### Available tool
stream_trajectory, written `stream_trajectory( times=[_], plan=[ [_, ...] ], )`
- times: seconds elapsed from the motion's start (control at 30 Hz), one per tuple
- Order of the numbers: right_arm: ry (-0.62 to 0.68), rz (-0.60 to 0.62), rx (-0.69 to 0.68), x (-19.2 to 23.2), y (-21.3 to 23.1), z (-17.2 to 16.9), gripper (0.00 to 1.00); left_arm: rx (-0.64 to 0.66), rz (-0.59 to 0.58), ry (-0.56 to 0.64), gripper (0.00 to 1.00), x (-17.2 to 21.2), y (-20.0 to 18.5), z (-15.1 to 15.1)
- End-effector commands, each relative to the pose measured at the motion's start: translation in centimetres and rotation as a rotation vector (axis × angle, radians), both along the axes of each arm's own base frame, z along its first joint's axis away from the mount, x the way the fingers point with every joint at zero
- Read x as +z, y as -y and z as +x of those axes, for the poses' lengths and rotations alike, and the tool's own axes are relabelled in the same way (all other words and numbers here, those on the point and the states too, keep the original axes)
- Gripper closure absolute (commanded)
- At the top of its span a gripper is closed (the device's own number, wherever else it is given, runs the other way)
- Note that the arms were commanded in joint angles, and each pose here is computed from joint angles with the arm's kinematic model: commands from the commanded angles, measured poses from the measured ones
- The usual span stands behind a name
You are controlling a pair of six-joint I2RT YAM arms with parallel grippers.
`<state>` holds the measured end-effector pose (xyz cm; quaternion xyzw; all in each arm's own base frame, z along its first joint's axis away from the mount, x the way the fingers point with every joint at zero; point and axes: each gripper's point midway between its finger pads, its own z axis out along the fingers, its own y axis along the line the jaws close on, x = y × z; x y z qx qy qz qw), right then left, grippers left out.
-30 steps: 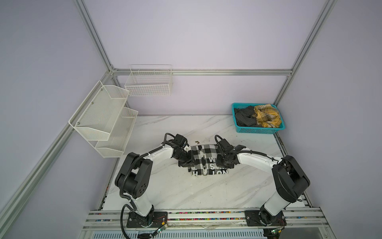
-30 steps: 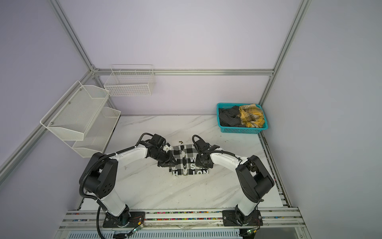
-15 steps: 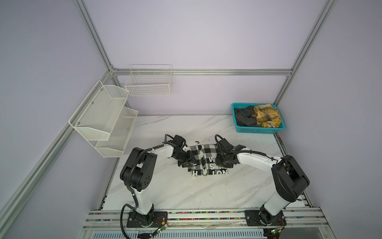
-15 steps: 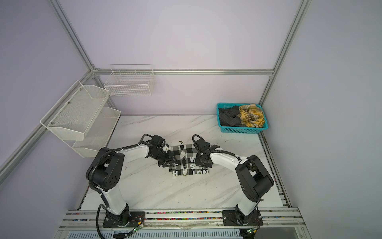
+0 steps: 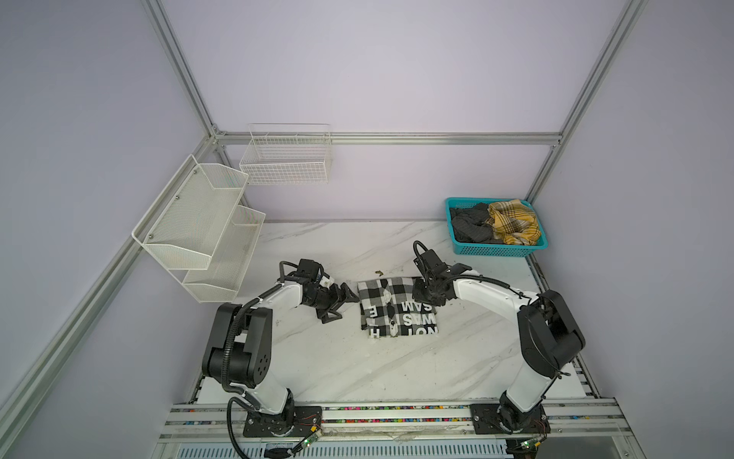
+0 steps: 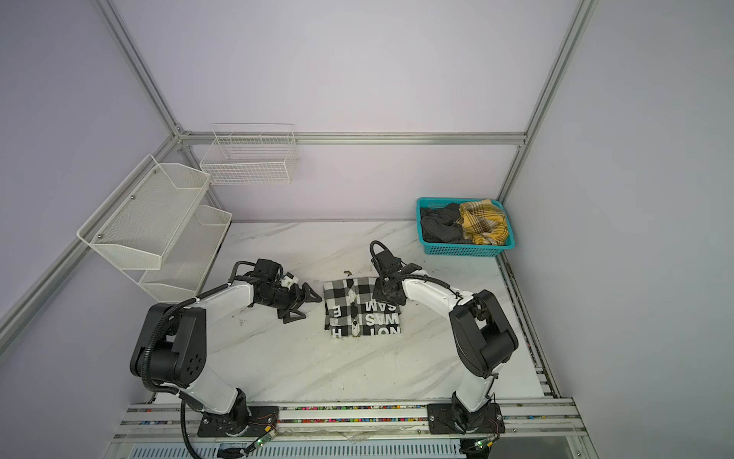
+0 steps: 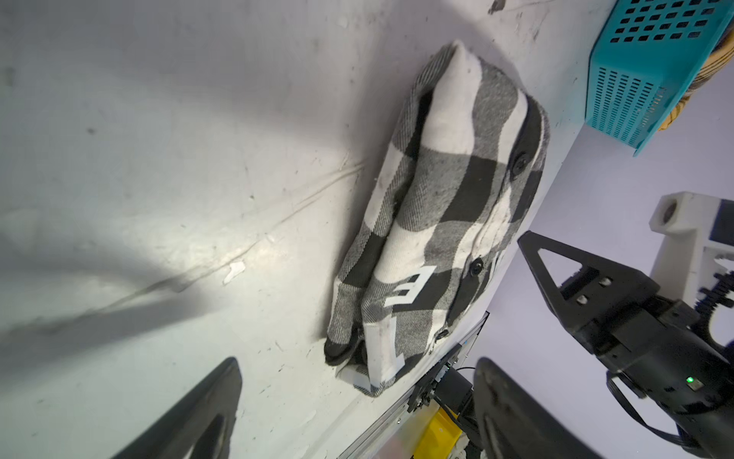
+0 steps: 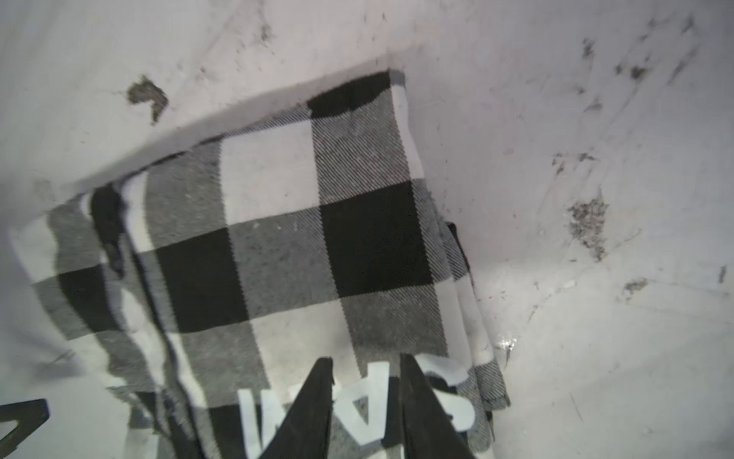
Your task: Fold and stack the long sleeve shirts
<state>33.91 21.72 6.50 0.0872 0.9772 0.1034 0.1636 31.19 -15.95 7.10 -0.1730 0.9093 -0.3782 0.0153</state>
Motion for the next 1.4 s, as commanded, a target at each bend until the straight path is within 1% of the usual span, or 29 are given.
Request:
stream_trajectory(
  times=[0.0,0.1,0.17,0.43,0.6,0.83,0.9,0.97,1.13,1.2,1.37],
  plan=[
    [-0.046,-0.052,0.003,-1.9,1.1,-0.5,0.69,-0.012,-0.075,0.013,0.08,-0.3,1.0,0.0],
    [-0.063,-0.072,-0.011,-2.8,1.8,-0.7,0.70,0.001,-0.119,-0.001,0.06,-1.5,1.4,-0.2],
    [-0.079,-0.079,-0.025,-3.3,2.3,-1.1,0.70,0.002,-0.126,-0.010,0.05,-2.5,1.5,-0.2],
    [-0.148,-0.076,-0.042,-6.3,3.4,-2.2,0.74,0.037,-0.056,-0.086,0.05,-7.7,0.7,-0.1],
    [-0.175,-0.070,-0.051,-7.6,3.5,-2.7,0.75,0.034,-0.016,-0.106,0.06,-9.3,1.7,0.0],
    [-0.185,-0.073,-0.048,-8.1,3.4,-2.7,0.76,0.057,-0.037,-0.118,0.07,-12.4,3.7,0.5],
    [-0.190,-0.073,-0.047,-8.2,3.4,-2.6,0.77,0.057,-0.042,-0.143,0.10,-13.5,4.0,0.3],
    [-0.189,-0.072,-0.043,-8.2,3.3,-2.5,0.77,0.062,-0.088,-0.143,0.12,-13.7,5.1,0.1],
    [-0.188,-0.061,-0.038,-8.2,3.1,-2.4,0.78,0.003,-0.156,-0.116,0.20,-12.5,8.2,0.1],
    [-0.185,-0.059,-0.037,-8.1,3.1,-2.4,0.78,0.010,-0.191,-0.104,0.26,-11.8,8.8,0.5],
    [-0.179,-0.051,-0.038,-7.8,2.9,-2.3,0.78,0.013,-0.258,-0.080,0.49,-9.8,9.7,1.6]
  ],
)
